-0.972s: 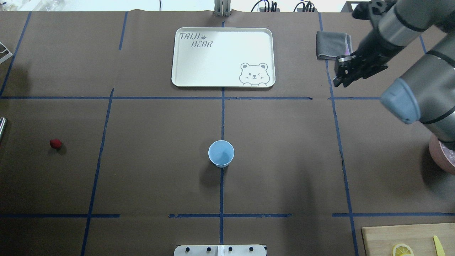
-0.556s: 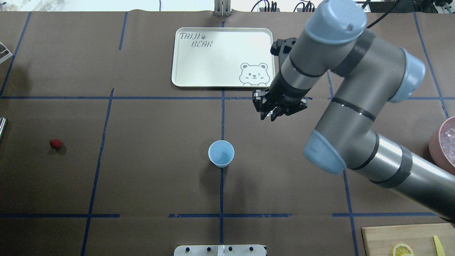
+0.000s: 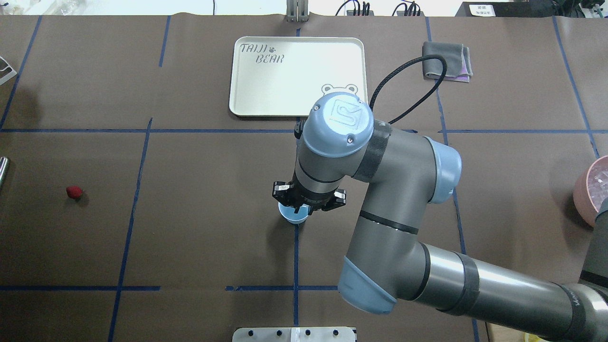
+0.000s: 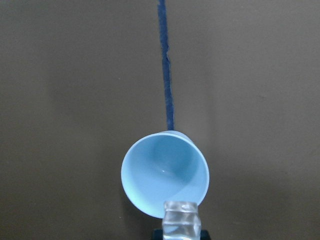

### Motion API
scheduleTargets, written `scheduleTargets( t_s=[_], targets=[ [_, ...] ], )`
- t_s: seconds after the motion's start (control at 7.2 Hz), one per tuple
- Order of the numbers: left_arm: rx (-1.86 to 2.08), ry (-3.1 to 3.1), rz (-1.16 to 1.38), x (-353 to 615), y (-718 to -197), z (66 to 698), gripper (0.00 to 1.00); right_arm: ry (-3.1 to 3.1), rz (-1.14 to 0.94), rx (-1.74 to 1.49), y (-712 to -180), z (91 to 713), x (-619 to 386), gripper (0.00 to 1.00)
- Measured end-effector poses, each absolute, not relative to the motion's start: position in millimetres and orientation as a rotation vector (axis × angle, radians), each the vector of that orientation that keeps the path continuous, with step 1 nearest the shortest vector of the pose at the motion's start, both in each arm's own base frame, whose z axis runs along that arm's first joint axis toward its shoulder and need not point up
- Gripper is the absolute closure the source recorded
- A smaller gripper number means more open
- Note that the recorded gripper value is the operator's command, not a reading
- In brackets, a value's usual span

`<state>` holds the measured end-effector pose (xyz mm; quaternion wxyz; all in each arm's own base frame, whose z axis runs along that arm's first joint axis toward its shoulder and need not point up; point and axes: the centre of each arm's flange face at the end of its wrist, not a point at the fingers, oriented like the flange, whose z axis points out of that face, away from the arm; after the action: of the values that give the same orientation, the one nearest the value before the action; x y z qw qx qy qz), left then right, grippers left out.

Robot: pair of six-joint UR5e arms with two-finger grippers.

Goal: Mash ice and strawberries in cup
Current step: 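Carry the ice cube with the right gripper over the light-blue cup, then open the right gripper to drop the ice cube into the cup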

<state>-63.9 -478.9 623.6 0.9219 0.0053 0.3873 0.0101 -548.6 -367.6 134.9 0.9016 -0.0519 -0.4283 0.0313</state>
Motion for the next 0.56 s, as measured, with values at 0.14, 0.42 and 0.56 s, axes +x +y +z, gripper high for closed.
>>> scheduleTargets(
  t_s=[0.14, 0.42, 0.56],
  targets=[
    [0.010, 0.795, 0.021, -64.0, -478.7, 624.1, 0.00, -0.871, 0.063, -0.103, -363.4, 131.4, -565.7, 1.00],
    [0.010, 0.795, 0.021, -64.0, -478.6, 624.4, 0.00, -0.865, 0.062, -0.097, -361.2, 127.2, -574.1, 1.00],
    [0.010, 0.795, 0.021, -64.0, -478.6, 624.4, 0.00, -0.861, 0.068, -0.091, -363.9, 128.6, -573.5, 1.00]
  ],
)
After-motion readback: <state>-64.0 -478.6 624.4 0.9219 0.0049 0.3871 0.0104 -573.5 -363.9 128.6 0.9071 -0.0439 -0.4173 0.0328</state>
